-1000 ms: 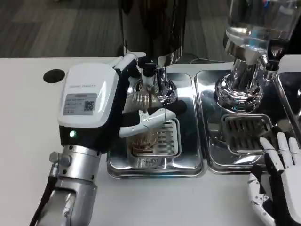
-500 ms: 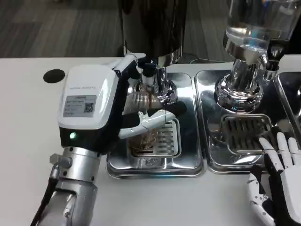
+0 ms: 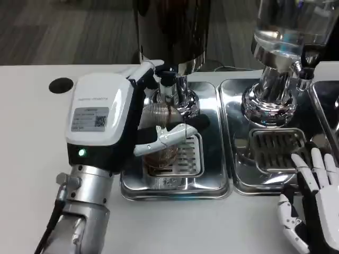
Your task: Grasp the cup under the faucet to collect the drink, then remove the cup.
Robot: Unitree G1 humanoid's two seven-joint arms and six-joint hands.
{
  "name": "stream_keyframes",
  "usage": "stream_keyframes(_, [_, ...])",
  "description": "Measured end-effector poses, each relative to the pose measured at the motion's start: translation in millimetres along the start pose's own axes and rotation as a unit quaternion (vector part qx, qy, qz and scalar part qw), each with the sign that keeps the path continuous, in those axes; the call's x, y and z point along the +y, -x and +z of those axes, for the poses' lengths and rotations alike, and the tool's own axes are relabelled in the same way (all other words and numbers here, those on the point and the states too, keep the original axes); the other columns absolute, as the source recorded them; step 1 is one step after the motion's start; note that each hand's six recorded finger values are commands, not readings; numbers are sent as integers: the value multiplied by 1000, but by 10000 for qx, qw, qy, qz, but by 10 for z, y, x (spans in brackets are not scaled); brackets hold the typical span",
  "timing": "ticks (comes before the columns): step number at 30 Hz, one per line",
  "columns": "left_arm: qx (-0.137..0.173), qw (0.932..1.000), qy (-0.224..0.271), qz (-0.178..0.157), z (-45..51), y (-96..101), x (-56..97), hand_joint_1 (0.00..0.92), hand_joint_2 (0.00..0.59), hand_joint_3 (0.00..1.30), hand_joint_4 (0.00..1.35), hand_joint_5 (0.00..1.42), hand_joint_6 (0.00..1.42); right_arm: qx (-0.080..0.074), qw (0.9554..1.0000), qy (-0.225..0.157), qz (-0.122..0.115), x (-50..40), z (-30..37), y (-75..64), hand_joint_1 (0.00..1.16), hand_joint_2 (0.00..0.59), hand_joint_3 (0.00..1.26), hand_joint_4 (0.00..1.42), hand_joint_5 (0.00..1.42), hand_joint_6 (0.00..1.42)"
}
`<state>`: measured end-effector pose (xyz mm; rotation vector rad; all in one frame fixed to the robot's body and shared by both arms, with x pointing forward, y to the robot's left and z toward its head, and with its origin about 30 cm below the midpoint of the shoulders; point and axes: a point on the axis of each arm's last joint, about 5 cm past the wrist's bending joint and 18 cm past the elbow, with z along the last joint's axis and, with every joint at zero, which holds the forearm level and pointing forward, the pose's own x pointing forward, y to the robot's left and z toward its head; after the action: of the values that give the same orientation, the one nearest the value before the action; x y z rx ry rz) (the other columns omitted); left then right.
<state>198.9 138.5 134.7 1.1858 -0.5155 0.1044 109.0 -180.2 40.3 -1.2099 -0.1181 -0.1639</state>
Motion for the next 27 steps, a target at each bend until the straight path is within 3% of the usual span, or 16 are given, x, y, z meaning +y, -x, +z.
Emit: stream_keyframes(27, [6,10000,-4,2,-2,2,2,0,64,487,529,737,933,12,10000,7,30,9,-5,6,0,526,165,0,0,115])
